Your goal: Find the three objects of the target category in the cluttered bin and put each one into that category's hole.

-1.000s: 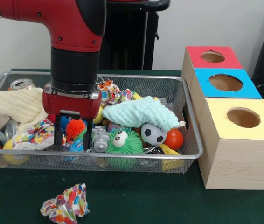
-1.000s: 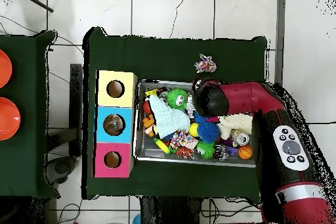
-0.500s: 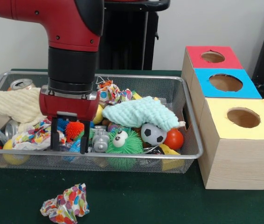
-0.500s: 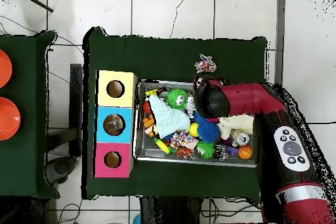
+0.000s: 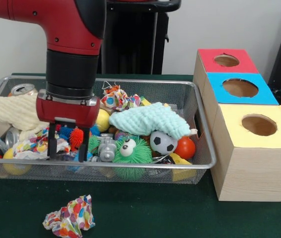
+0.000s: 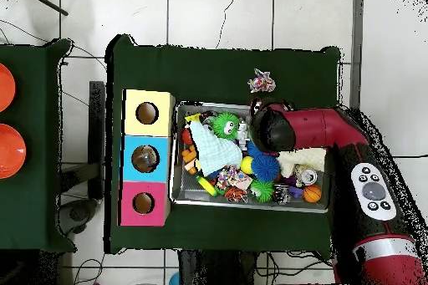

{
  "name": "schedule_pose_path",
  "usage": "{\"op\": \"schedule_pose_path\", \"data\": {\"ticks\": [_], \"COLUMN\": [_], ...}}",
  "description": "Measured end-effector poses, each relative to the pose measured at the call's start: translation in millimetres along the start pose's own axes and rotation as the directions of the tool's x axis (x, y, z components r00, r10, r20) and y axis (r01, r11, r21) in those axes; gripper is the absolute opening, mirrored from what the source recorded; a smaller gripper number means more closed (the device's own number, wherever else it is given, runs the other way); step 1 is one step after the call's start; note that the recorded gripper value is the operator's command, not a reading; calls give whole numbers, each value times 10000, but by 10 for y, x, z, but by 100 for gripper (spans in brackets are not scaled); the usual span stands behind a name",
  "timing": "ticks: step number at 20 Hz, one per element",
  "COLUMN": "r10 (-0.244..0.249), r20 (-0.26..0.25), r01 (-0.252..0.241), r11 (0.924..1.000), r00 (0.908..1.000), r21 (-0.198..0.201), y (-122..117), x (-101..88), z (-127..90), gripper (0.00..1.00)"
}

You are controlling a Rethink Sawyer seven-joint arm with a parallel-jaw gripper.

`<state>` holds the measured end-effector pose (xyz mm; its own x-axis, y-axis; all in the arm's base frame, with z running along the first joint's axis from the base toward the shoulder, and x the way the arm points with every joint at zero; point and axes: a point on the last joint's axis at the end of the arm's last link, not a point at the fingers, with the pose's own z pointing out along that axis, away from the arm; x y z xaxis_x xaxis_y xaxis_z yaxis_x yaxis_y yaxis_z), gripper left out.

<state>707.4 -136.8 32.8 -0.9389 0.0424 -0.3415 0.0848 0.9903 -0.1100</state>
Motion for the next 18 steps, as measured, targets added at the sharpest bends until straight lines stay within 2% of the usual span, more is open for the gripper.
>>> {"op": "schedule_pose_path", "data": {"ticks": [13, 18], "r10": [0, -101], "r20": [-38, -266], "r01": [0, 100], "r11": [10000, 9999], "r00": [10000, 9996], "r21": [59, -38], "y": [-25, 63], "x": [20, 140], "z": [2, -22], "gripper": [100, 100]}}
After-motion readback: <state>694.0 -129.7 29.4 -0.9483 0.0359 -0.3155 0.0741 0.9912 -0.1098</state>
